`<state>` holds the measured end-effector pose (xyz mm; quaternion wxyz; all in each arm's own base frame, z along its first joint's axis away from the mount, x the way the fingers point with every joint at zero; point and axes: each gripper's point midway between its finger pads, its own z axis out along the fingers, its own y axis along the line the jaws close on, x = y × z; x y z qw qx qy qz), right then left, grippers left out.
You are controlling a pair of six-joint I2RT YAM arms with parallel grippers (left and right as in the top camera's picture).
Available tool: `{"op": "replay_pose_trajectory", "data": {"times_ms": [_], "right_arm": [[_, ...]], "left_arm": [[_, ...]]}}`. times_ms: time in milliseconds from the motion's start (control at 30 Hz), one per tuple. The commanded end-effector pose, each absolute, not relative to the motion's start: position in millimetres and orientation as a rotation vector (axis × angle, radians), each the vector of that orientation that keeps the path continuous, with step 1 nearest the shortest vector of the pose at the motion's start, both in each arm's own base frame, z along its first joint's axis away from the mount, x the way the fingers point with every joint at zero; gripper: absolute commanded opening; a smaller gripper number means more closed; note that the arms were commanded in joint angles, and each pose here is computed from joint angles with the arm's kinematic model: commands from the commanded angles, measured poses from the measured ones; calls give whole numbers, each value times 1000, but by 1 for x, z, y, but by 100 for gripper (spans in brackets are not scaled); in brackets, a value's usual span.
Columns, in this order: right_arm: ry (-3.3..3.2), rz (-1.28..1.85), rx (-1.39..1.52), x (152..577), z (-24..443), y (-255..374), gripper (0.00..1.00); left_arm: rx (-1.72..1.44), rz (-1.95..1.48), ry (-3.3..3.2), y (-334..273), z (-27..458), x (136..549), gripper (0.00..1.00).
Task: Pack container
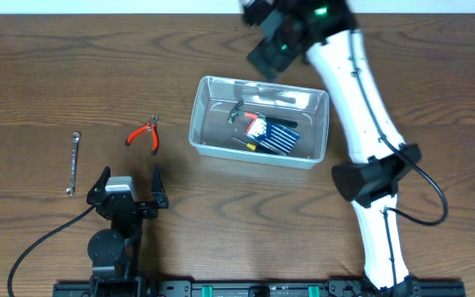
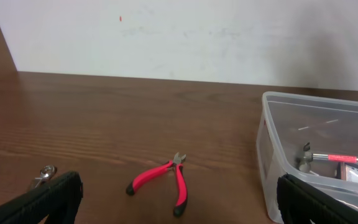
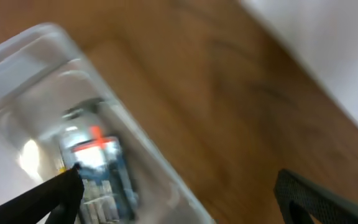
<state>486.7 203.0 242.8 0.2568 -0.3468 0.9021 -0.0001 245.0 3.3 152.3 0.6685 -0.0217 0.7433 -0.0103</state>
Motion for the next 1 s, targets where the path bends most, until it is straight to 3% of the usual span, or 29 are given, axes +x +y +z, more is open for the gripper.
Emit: {"op": "replay_pose_trajectory", "data": {"times_ms": [0,233,433,967], "right_arm": [[2454,-156,-507,502,290,126,99],[2474,-164,27,485,326,0,99],[2471,-114,261,480,325,-66,99],[2813,-23,541,457,217,-122,99]], "left_arm": [[-53,-30,1724,3,137,244,98],[-53,-30,1724,3,137,244,98],[-53,-30,1724,3,137,244,98],[-53,-30,1724,3,137,244,98]]}}
